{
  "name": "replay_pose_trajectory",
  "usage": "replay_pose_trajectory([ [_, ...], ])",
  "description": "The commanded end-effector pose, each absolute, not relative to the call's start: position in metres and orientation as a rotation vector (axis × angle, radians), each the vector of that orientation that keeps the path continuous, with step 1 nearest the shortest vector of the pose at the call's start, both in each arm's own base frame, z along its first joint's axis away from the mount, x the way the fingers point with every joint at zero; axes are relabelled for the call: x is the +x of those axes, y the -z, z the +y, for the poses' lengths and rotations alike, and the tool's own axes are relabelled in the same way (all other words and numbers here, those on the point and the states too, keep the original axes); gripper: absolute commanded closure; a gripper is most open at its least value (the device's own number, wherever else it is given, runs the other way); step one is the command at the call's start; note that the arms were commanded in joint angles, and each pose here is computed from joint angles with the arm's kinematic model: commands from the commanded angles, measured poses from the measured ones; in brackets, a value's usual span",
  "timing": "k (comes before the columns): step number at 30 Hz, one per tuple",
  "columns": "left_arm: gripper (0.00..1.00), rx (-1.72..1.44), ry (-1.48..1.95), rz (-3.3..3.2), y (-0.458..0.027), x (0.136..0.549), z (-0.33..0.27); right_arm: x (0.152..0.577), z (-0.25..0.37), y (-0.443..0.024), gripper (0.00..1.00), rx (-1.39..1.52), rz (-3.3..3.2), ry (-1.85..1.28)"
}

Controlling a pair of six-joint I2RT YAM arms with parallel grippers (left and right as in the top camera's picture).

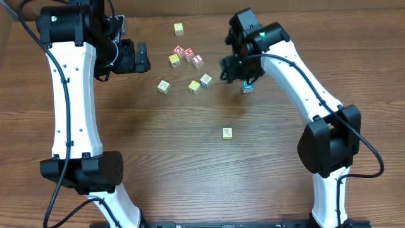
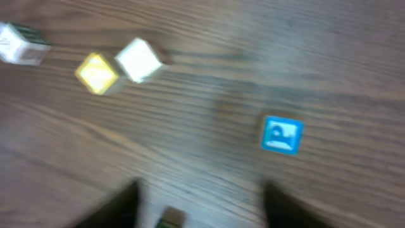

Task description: Flip 5 blocks

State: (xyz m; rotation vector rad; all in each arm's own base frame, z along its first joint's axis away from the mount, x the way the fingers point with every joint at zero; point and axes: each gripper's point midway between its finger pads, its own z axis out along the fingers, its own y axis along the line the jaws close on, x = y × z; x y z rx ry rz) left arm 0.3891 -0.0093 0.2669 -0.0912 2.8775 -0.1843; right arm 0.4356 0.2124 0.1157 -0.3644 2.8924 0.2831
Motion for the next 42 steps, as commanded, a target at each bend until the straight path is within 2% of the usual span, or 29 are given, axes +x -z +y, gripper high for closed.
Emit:
replay_pose_trajectory([
  [1,0.00,-0.069,0.176,2.894,-0.262,0.390,-0.011,0.438,0.193,-0.104,0.87,-0.280,2.911,-0.235],
  [5,0.00,-0.069,0.176,2.894,-0.262,0.390,-0.011,0.441,0.185,-0.088,0.96,-0.249,2.913,-0.214],
  [10,0.00,-0.069,0.176,2.894,-0.262,0.390,-0.011,0.443,0.186,-0.083,0.96,-0.248,2.902,-0.215],
  [11,0.00,-0.069,0.176,2.894,-0.262,0.390,-0.011,0.445,0.185,-0.083,0.77,-0.246,2.893,-0.203],
  [12,0.00,-0.069,0.176,2.894,-0.262,0.390,-0.011,0.447,0.184,-0.083,0.51,-0.244,2.885,-0.190],
  [13,0.00,-0.069,0.176,2.894,-0.262,0.390,-0.011,0.449,0.182,-0.083,0.35,-0.241,2.878,-0.177],
  [14,0.00,-0.069,0.176,2.894,-0.262,0.390,-0.011,0.451,0.181,-0.084,0.25,-0.238,2.870,-0.165],
  [15,0.00,-0.069,0.176,2.894,-0.262,0.390,-0.011,0.453,0.181,-0.084,0.20,-0.237,2.865,-0.157],
  [17,0.00,-0.069,0.176,2.894,-0.262,0.390,-0.011,0.453,0.180,-0.083,0.21,-0.236,2.863,-0.155],
  [20,0.00,-0.069,0.176,2.895,-0.262,0.389,-0.011,0.454,0.181,-0.081,0.32,-0.236,2.864,-0.156],
  [26,0.00,-0.069,0.176,2.894,-0.262,0.390,-0.011,0.450,0.179,-0.068,0.33,-0.238,2.882,-0.148],
  [34,0.00,-0.069,0.176,2.894,-0.262,0.390,-0.011,0.442,0.174,-0.025,0.33,-0.235,2.883,-0.137],
  [41,0.00,-0.069,0.176,2.894,-0.262,0.390,-0.011,0.448,0.177,-0.029,0.68,-0.232,2.853,-0.149],
  [42,0.00,-0.069,0.176,2.894,-0.262,0.390,-0.011,0.450,0.177,-0.032,0.70,-0.229,2.846,-0.152],
])
